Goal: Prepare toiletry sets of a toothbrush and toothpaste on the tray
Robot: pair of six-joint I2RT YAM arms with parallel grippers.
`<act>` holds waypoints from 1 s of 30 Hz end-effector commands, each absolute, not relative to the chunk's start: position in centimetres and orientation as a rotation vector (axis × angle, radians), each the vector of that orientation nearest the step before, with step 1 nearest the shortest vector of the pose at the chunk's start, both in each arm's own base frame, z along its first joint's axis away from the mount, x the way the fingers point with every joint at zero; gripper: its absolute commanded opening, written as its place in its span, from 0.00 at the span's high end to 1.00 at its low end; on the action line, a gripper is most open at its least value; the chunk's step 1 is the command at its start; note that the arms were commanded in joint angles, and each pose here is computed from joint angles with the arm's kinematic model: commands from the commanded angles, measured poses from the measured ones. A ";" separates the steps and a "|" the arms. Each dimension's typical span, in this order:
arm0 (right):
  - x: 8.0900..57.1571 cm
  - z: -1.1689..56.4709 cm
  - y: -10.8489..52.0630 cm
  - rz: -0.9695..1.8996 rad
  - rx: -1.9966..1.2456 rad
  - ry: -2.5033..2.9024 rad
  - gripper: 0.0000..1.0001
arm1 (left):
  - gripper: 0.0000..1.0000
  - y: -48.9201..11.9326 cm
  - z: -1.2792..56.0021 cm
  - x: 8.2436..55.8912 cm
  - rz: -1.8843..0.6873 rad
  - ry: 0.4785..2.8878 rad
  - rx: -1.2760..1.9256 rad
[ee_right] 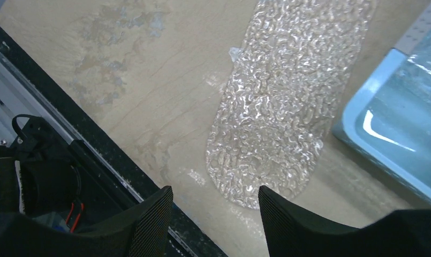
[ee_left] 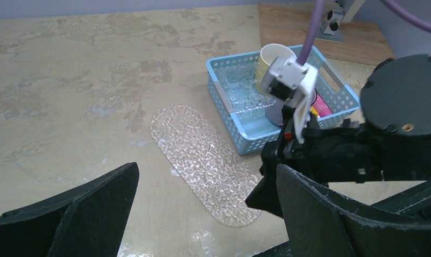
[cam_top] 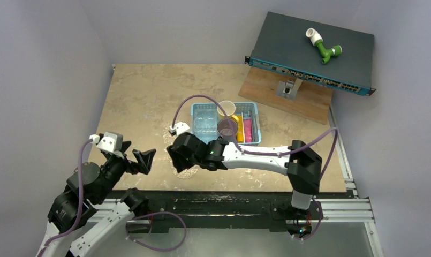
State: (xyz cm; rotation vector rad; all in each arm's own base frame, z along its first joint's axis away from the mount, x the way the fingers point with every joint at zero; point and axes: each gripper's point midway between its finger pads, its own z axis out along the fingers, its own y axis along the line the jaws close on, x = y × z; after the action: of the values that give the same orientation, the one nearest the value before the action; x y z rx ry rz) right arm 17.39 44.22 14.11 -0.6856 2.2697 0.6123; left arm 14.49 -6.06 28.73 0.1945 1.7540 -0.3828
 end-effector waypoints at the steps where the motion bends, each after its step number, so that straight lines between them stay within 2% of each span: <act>1: 16.6 14.7 48.2 0.724 -0.694 2.252 0.38 | 0.00 -5.2 29.3 14.6 -0.375 1.716 0.126; 15: 15.7 8.8 51.0 0.740 -0.733 2.351 0.36 | 0.00 -5.0 29.4 14.6 -0.372 1.710 0.117; 30: 14.8 5.5 51.1 0.732 -0.766 2.409 0.36 | 0.00 -5.2 29.2 14.8 -0.365 1.725 0.127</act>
State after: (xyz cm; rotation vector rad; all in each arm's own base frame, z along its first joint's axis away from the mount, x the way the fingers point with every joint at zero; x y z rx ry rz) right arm 15.11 49.49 4.05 -0.7774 2.4422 0.6463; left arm 14.43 -5.14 28.88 0.1410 1.7336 -0.3670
